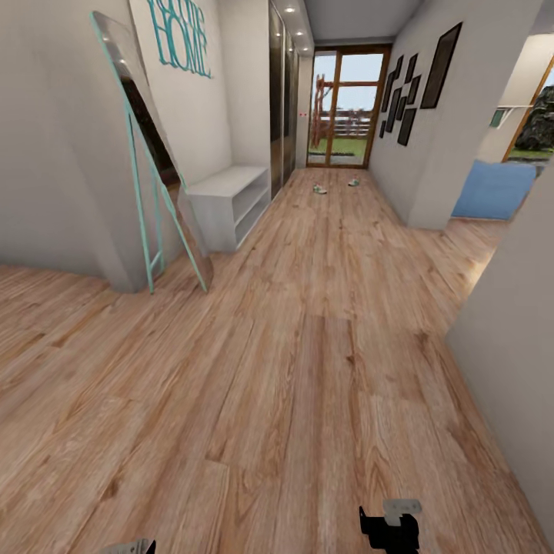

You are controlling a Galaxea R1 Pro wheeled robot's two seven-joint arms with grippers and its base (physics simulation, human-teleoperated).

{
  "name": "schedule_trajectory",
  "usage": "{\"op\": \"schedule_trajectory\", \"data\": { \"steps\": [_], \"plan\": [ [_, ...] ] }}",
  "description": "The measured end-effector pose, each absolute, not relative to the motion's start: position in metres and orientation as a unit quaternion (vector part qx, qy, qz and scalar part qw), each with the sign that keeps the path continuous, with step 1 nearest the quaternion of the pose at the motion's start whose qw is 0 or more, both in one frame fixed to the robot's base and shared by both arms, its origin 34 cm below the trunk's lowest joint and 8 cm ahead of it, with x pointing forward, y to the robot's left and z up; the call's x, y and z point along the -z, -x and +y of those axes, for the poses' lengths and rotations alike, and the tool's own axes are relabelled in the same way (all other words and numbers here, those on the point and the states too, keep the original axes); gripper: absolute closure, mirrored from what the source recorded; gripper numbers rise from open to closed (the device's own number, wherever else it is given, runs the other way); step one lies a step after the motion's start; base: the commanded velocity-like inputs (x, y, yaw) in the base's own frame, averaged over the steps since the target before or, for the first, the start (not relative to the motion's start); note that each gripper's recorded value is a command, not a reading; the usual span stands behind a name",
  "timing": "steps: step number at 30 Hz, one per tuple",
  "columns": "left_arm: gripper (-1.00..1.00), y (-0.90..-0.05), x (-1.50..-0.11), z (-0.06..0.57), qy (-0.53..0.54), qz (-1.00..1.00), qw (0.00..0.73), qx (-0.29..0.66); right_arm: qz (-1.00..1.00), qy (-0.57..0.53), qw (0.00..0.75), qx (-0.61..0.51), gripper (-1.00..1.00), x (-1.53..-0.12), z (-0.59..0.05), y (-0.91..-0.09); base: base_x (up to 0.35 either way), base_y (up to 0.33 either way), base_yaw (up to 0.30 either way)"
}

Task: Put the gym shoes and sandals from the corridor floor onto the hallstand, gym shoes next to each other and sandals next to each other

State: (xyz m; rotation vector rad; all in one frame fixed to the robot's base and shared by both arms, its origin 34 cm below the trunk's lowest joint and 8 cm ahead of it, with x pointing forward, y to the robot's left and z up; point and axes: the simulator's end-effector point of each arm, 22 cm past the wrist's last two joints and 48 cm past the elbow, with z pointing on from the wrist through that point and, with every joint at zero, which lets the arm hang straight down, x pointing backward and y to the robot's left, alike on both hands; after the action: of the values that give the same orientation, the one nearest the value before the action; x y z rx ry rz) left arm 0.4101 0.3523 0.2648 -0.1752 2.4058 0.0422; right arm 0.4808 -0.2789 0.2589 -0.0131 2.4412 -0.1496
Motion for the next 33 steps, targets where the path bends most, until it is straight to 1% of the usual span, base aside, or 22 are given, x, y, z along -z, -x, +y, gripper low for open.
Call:
{"op": "schedule_trajectory", "data": {
  "steps": [21,33],
  "plan": [
    [-1.00,-0.4097,-0.2645,0.3520,0.068,0.932,0.356,-0.016,0.938,0.005,0.341,0.058,-1.00,-0.2589,-0.2790,-0.4808,0.338,0.000,-0.237],
    [-1.00,-0.4096,-0.2646,0.3522,0.068,0.932,0.356,-0.016,0.938,0.005,0.341,0.057,-1.00,-0.2588,-0.2779,-0.4807,0.338,0.000,-0.029]
  ]
}}
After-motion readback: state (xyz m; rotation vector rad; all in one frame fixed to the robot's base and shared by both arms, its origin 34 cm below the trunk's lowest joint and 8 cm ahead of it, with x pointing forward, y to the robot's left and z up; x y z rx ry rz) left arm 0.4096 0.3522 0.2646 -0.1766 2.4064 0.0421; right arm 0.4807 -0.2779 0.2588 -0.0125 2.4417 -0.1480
